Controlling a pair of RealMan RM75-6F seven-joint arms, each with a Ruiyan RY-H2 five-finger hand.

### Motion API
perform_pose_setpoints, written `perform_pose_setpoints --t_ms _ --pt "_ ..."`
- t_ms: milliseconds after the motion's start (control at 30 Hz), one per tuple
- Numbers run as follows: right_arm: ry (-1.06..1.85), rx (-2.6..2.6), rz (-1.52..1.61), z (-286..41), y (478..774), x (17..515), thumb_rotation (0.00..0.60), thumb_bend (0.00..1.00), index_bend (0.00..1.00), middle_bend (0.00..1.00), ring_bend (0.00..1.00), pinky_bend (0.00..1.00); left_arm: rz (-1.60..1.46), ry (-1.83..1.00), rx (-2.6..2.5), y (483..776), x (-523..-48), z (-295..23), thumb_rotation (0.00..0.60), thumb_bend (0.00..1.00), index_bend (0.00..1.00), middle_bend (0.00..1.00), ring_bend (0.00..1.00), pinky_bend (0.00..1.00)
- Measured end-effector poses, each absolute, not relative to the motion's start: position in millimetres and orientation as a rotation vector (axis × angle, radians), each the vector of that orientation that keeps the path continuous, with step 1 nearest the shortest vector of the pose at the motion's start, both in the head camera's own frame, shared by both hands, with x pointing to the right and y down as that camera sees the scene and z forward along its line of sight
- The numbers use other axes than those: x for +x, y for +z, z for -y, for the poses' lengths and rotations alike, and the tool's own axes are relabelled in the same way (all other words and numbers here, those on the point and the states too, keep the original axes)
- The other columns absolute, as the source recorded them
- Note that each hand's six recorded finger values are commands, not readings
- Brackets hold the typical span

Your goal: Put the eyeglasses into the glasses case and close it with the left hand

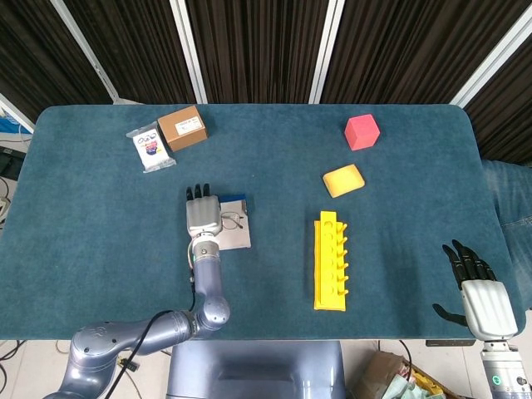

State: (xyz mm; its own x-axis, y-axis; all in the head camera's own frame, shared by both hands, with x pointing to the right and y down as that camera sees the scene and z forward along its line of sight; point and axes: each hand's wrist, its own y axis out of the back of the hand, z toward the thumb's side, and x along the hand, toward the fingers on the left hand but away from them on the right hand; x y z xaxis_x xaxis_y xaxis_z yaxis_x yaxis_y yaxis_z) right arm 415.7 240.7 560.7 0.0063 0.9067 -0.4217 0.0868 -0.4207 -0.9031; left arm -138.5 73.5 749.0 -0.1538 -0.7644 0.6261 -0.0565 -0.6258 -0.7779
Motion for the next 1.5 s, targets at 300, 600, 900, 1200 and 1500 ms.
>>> perform_pose_setpoints --t_ms 300,600,900,1200,1500 --pt "1.489 -1.586 1.042 -241 561 414 0.600 0.14 0.00 0.00 0.09 0.19 -0.908 -1.740 -1.665 729 -132 -82 0.600 0.47 0.33 0.09 0.00 0.00" --pt "1.490 -1.580 1.049 -240 561 415 0.600 0.16 0.00 0.00 0.09 0.19 -0.852 -1.607 -1.730 699 -137 -98 0.600 0.47 0.21 0.23 0.24 0.43" --pt "1.488 -1.579 1.049 -240 560 415 0.600 0.16 0.00 0.00 0.09 0.19 -0.727 -1.537 -1.861 687 -158 -131 0.600 0.48 0.01 0.73 0.75 0.76" --pt "1.492 -1.584 1.052 -240 561 415 0.600 0.16 0.00 0.00 0.09 0.19 -0.682 -1.623 -2.022 696 -174 -150 0.600 0.49 0.00 0.79 0.81 0.81" --pt "1.497 -1.583 1.058 -240 561 416 0.600 0.16 0.00 0.00 0.09 0.19 -0.654 -1.647 -2.021 712 -180 -156 0.600 0.49 0.00 0.79 0.81 0.81"
